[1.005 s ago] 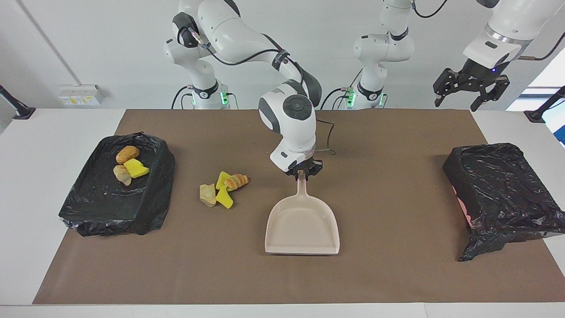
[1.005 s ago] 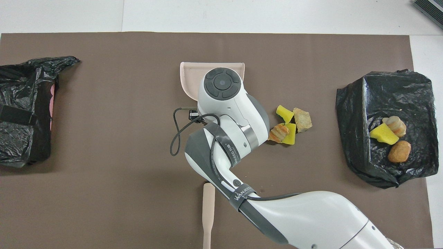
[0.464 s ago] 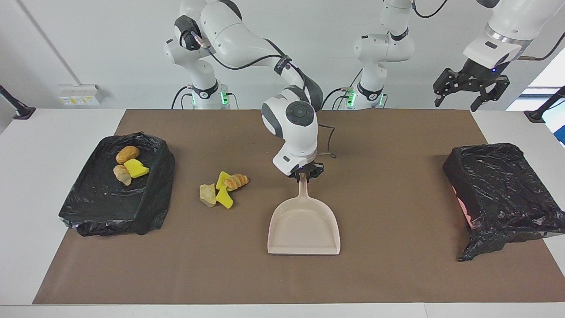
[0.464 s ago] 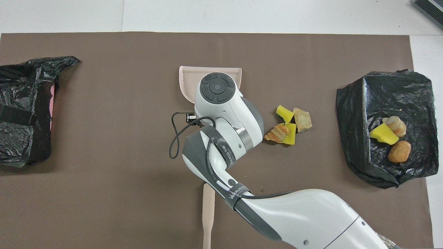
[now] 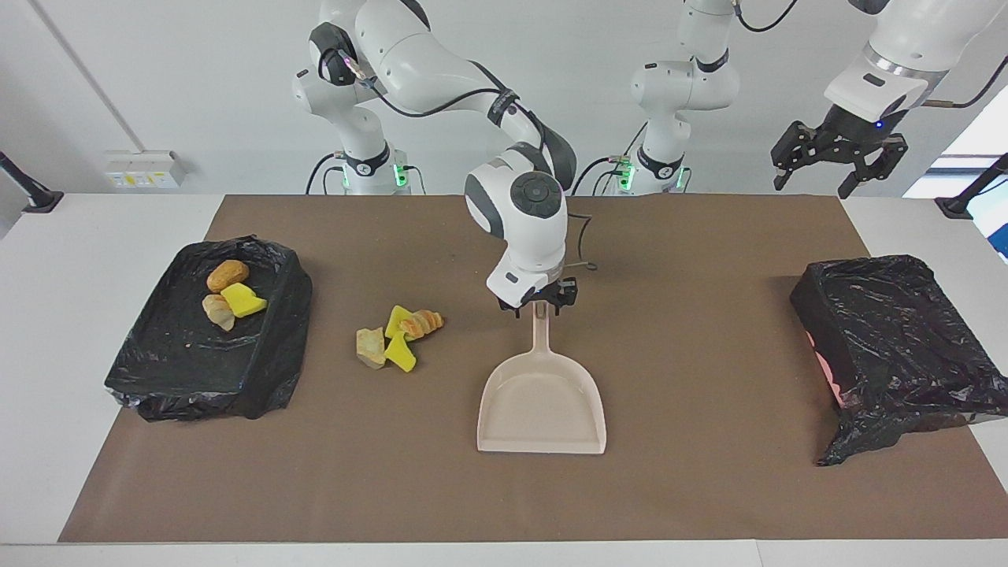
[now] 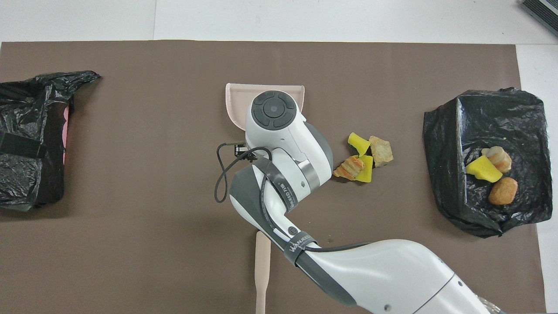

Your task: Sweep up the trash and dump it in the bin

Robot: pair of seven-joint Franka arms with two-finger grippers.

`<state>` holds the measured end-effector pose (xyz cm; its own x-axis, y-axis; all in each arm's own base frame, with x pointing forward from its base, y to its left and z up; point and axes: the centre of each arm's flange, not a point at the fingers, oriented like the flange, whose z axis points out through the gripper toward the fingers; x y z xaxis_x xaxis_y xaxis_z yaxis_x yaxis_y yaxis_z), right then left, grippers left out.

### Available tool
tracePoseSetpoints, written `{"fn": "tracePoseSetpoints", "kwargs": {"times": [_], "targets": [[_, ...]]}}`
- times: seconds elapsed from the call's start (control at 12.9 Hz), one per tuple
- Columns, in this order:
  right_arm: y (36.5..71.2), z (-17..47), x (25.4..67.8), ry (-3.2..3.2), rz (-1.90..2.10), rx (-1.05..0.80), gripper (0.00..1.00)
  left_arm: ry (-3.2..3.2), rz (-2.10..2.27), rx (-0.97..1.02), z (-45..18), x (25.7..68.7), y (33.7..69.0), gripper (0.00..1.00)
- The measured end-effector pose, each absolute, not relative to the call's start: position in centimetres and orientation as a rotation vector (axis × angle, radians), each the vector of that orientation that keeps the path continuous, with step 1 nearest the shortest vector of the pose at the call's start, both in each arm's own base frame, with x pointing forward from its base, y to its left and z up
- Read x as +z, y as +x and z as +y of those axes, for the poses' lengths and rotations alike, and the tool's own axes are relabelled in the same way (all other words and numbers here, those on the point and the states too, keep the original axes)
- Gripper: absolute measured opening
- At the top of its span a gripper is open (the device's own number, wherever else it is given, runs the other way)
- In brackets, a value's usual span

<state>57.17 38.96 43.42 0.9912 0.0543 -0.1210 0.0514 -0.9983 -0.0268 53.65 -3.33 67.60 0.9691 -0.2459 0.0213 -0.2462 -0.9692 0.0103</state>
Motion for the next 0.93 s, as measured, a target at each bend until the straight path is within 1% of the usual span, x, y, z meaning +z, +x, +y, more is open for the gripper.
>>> {"fn": "tracePoseSetpoints", "kwargs": {"times": [0.23, 0.39, 0.54, 0.7, 0.93], "targets": [[55.1, 37.2, 48.0, -3.115, -0.158, 0.185, 1.0, 3.102, -0.402, 0.076, -4.0, 67.5, 54.2, 1.0], [52.2, 35.9, 50.9, -3.135, -0.175, 0.221, 1.0, 3.098, -0.429, 0.082, -6.1, 66.5, 55.0, 1.0], [48.3, 35.3, 52.7, -3.157, -0.217, 0.314, 1.0, 3.091, -0.48, 0.046, -9.1, 64.3, 56.2, 1.0], [44.1, 36.5, 52.2, -3.14, -0.257, 0.39, 1.0, 3.09, -0.489, 0.03, -13.0, 61.9, 57.2, 1.0], [38.0, 37.5, 48.8, -3.124, -0.271, 0.432, 1.0, 3.092, -0.457, 0.054, -18.6, 59.2, 58.1, 1.0]]}}
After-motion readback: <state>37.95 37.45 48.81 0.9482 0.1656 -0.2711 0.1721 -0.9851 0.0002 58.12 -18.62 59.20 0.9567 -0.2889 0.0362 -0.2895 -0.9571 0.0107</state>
